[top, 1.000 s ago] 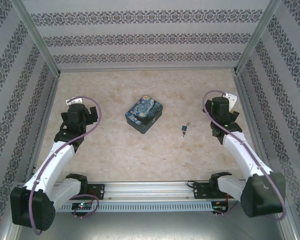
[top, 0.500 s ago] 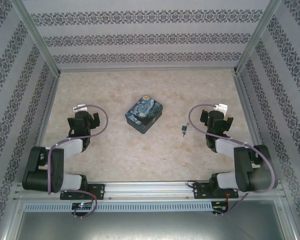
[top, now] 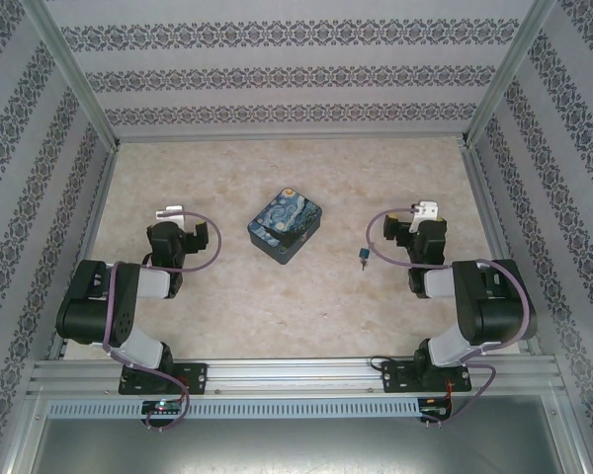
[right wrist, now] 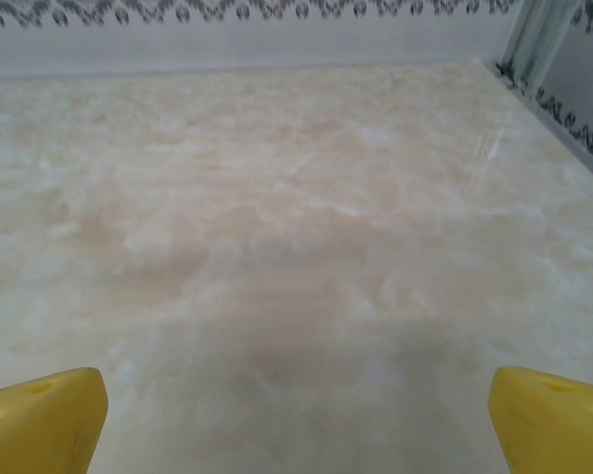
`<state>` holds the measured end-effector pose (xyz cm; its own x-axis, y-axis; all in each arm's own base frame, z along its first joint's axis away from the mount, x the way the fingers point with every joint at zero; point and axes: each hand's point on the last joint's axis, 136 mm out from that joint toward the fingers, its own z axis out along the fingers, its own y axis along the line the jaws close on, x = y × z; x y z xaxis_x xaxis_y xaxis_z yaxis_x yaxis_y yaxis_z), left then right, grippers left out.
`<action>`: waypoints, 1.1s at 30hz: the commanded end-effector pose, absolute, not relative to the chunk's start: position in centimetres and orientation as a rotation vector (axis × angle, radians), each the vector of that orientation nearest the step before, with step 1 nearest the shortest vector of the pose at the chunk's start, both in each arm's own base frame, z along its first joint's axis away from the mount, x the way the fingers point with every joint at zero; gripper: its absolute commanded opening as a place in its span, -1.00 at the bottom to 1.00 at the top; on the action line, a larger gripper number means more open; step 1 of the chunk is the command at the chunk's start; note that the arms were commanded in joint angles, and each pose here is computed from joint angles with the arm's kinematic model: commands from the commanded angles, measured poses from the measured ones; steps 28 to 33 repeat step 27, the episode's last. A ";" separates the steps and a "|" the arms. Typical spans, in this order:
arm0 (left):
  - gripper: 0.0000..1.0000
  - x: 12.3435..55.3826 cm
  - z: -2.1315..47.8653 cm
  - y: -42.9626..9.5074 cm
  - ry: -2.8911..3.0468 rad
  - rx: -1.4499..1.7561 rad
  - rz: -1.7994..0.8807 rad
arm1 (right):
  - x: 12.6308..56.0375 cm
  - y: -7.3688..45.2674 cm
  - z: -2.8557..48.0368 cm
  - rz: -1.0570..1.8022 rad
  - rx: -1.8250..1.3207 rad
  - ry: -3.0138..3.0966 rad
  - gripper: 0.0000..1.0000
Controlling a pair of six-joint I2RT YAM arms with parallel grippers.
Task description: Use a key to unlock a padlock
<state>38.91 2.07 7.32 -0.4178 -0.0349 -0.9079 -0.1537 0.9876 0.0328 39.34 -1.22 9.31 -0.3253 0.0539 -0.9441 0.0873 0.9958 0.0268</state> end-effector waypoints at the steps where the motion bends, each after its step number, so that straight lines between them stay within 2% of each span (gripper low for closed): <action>1: 0.99 39.7 8.3 2.0 1.963 -0.105 0.122 | 39.7 -0.5 10.6 -0.003 0.069 1.872 0.96; 10: 0.99 39.7 8.4 2.0 1.959 -0.104 0.118 | 39.6 -0.8 10.8 -0.068 0.089 1.867 0.96; 33: 0.99 39.6 8.3 2.0 1.962 -0.104 0.118 | 39.7 -0.1 10.7 -0.002 0.047 1.876 0.96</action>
